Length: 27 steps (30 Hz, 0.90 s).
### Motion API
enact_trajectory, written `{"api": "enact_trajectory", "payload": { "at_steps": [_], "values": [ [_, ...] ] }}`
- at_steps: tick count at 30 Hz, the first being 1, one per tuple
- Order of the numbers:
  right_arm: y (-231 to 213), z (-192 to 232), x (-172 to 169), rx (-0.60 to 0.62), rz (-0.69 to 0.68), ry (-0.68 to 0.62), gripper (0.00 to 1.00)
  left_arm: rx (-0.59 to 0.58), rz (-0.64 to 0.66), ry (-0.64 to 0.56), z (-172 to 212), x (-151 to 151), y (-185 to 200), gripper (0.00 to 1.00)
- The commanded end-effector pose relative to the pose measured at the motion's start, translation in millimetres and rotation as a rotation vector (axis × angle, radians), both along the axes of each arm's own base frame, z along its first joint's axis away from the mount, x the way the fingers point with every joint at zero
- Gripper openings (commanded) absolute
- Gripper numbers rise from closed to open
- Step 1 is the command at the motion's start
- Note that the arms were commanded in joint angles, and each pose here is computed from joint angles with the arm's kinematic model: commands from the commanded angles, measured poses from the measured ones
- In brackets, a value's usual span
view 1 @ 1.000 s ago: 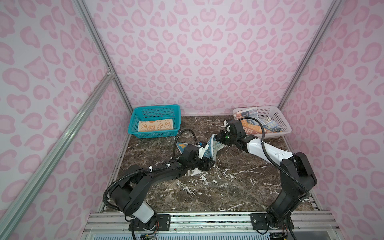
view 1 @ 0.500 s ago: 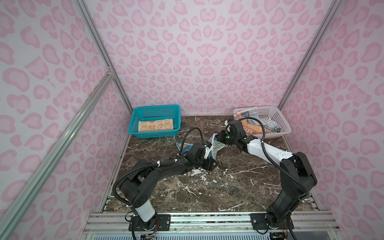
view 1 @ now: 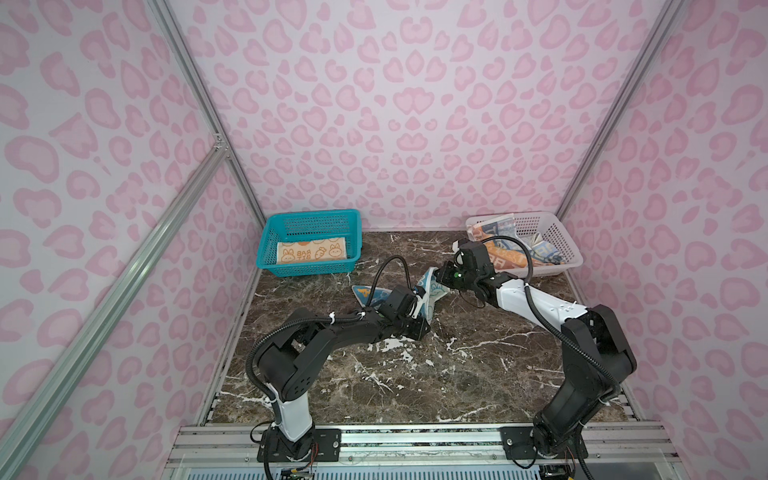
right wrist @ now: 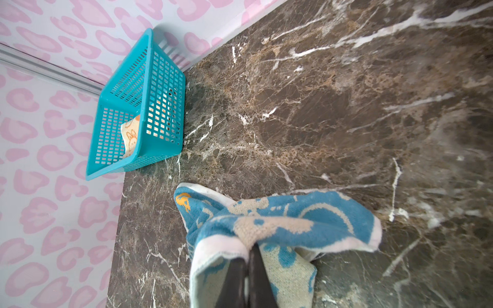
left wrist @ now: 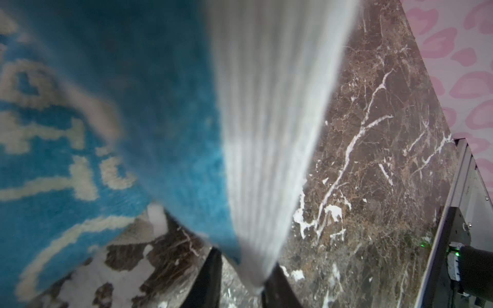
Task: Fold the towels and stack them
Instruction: 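Lift the blue towel's corners high with both grippers, moving away from the robot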
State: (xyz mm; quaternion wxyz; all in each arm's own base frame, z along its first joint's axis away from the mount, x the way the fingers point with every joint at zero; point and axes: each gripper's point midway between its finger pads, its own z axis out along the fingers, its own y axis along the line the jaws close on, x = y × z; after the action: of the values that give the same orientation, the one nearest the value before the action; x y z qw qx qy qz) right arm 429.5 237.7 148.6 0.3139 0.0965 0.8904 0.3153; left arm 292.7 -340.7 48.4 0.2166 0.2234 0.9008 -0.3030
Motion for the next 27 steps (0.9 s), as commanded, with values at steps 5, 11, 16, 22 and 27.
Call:
{"api": "enact_trajectory", "payload": {
  "at_steps": [5, 11, 16, 22, 27],
  "values": [
    [-7.2, 3.2, -1.8, -0.026, 0.01, -0.025, 0.0, 0.029, 0.067, -0.04, 11.0, 14.7, 10.9, 0.04],
    [-14.9, 9.8, -6.1, -0.073, 0.045, -0.052, 0.0, -0.001, 0.109, -0.097, 38.8, 31.4, 25.0, 0.04],
    [-27.0, 11.9, -15.9, -0.214, 0.112, -0.069, 0.0, 0.016, 0.107, -0.176, 73.1, 44.4, 43.4, 0.04],
    [-43.9, 32.1, -31.6, -0.402, 0.227, -0.135, 0.0, 0.096, 0.12, -0.356, 132.1, 61.1, 79.7, 0.04],
    [-48.3, 77.4, -49.6, -0.488, 0.348, -0.253, 0.0, 0.119, 0.124, -0.542, 205.1, 66.3, 108.5, 0.04]
  ]
}}
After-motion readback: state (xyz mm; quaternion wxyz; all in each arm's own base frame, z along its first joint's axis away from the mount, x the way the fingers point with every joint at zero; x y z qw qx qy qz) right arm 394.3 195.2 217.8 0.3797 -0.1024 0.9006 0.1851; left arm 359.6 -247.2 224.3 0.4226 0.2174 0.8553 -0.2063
